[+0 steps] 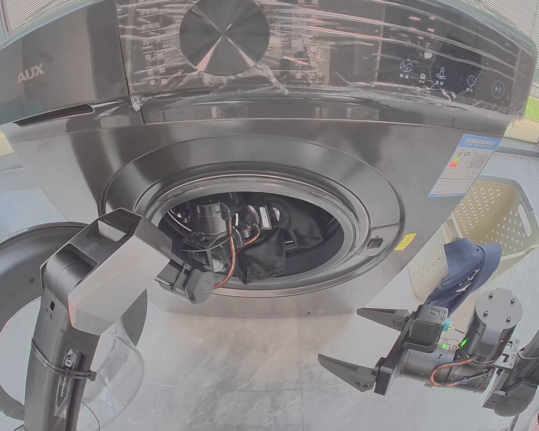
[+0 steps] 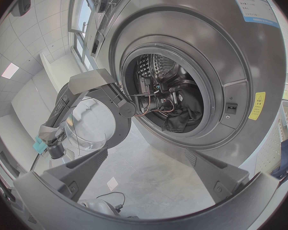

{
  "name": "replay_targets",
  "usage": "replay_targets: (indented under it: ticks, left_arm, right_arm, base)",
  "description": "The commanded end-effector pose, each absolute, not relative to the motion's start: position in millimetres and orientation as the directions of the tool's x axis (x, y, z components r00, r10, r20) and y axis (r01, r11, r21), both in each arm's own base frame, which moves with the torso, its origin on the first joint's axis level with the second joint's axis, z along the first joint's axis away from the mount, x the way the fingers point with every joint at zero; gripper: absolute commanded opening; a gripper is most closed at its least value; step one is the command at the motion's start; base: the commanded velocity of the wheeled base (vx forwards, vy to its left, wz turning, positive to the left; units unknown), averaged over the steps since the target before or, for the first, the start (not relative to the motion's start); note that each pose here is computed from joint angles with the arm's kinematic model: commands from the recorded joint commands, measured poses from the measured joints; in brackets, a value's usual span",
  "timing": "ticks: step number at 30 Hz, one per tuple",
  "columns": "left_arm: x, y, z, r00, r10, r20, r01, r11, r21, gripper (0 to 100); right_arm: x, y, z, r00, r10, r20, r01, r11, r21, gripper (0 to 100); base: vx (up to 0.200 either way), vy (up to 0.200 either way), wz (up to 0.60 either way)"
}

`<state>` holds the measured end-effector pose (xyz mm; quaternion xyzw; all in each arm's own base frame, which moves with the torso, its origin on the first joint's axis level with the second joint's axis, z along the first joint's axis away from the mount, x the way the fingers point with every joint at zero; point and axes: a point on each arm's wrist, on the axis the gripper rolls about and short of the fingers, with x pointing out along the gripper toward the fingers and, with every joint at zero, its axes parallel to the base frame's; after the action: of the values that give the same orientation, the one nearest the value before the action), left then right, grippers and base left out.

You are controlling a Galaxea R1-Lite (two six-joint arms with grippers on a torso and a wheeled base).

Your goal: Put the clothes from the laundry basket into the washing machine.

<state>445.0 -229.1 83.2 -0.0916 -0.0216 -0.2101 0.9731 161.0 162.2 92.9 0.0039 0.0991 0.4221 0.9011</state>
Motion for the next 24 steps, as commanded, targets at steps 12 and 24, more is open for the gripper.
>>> replay_targets:
  ticks: [12,24]
  left_arm:
    - [395.5,-235.9,74.6,0.848,-0.490,-0.203,0.462,0.870,-0.171,100]
    - [409.2,-247.0,70.0,0.846,-0.512,-0.151,0.486,0.855,-0.180,0]
  right_arm:
    - [161.3,162.7,92.6,0.623,0.762,-0.176,-0.761,0.643,0.089,100]
    - [162.0,163.4,91.1,0.621,0.762,-0.182,-0.761,0.642,0.090,100]
  base:
    - [0.000,0.000,0.00]
    - [0.000,0.000,0.00]
